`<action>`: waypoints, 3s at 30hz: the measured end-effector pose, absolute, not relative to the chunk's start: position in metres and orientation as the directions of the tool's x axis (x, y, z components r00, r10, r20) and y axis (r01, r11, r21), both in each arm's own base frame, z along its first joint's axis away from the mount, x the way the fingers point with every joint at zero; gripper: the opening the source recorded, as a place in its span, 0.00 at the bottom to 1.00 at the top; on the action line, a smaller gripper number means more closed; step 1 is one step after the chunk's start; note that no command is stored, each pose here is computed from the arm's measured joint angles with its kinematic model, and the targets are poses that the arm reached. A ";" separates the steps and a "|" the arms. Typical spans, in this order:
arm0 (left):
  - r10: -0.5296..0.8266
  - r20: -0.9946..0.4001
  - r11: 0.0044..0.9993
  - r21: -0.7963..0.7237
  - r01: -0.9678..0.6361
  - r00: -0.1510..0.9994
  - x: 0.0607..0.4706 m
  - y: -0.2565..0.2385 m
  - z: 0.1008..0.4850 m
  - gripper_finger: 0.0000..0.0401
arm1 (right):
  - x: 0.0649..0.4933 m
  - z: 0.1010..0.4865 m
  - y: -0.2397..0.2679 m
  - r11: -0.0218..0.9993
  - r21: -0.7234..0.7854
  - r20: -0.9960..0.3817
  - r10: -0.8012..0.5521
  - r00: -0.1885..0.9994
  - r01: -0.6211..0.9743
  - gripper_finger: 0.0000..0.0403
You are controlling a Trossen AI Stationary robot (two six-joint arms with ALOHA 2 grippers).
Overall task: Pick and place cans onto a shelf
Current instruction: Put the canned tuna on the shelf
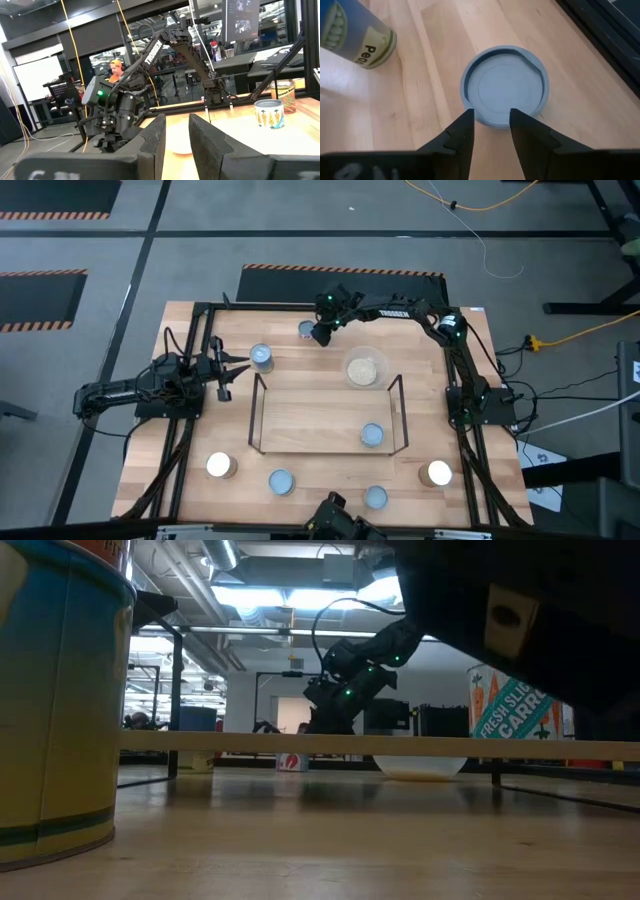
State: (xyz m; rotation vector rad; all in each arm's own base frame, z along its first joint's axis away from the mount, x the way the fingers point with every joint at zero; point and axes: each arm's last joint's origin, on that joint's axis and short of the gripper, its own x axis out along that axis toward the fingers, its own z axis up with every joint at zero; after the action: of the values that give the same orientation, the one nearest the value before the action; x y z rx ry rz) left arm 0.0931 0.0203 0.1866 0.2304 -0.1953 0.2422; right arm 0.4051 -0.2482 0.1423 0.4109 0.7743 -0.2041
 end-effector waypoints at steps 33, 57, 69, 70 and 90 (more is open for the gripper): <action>0.213 0.217 0.945 0.201 -0.257 0.953 0.093 0.020 0.187 0.19 | 0.389 0.140 -0.238 0.893 0.291 -0.824 0.052 0.565 0.342 0.33; 0.215 0.217 0.945 0.201 -0.259 0.952 0.093 0.020 0.186 0.19 | 0.388 0.180 -0.246 0.696 0.260 -0.784 -0.252 0.567 0.670 0.33; 0.215 0.216 0.945 0.201 -0.259 0.952 0.093 0.020 0.186 0.19 | 0.387 0.176 -0.247 0.667 0.255 -0.793 -0.270 0.546 0.700 0.33; 0.215 0.216 0.945 0.201 -0.259 0.952 0.093 0.020 0.186 0.19 | 0.387 0.175 -0.247 0.658 0.261 -0.796 -0.268 0.543 0.706 0.33; 0.216 0.216 0.945 0.201 -0.259 0.952 0.093 0.020 0.186 0.19 | 0.384 0.173 -0.247 0.585 0.299 -0.817 -0.251 0.519 0.754 0.33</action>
State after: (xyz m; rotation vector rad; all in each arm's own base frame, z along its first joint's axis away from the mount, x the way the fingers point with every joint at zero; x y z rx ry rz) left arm 0.0931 0.0204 0.1865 0.2297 -0.1934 0.2435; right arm 0.3837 -0.2468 0.1732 0.7101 0.8104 -0.6674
